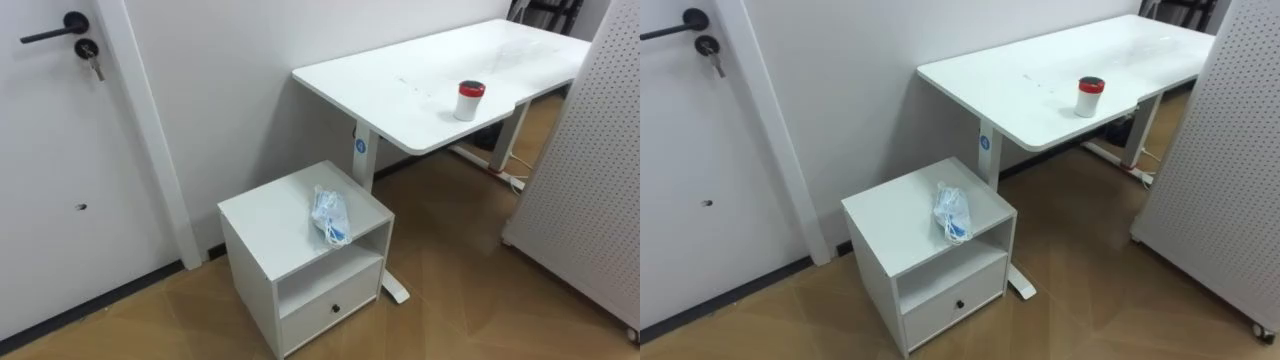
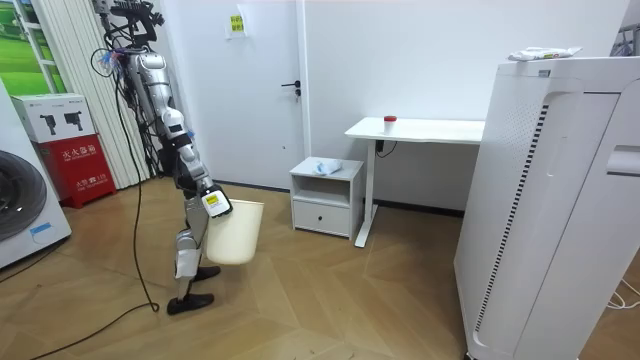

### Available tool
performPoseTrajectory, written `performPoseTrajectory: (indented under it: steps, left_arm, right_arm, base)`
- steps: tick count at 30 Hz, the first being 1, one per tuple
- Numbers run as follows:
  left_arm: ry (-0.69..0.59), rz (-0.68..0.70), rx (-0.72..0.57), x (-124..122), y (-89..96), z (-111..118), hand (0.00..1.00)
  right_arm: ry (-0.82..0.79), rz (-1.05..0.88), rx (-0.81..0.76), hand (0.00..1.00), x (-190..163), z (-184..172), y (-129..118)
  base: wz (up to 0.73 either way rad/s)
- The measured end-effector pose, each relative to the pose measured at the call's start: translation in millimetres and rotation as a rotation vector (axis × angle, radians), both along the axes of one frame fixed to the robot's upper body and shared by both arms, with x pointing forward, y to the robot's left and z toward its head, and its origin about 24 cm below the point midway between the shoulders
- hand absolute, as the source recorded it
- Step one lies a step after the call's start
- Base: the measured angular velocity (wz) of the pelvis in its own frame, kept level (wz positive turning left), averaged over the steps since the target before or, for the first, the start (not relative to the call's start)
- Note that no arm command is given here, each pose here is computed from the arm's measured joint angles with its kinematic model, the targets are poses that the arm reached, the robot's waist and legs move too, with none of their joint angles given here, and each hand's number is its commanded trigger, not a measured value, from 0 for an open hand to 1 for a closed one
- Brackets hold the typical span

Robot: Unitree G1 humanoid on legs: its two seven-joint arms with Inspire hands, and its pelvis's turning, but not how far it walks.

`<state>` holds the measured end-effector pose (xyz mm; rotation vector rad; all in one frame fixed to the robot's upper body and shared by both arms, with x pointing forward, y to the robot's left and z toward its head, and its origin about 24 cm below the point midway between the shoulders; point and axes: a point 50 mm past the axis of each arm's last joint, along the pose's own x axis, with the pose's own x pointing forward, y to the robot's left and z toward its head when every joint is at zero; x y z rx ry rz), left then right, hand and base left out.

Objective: Pick garbage

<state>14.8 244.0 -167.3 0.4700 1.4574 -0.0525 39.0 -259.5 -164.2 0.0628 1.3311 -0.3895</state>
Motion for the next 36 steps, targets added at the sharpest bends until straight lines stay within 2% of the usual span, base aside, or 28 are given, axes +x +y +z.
performPoseTrajectory:
  steps: [25,36]
  left_arm:
    - [0.061,0.001,-0.009,-16,-5.9,-2,0.00]
    - [0.044,-0.013,-0.009,-8,-6.0,-2,0.00]
  right_arm:
    - [0.009,-0.026,0.008,1.00,-6,0,0]
    - [-0.001,-0.041,0.012,1.00,-5,0,1]
  base:
    - [0.00]
    - [0.05]
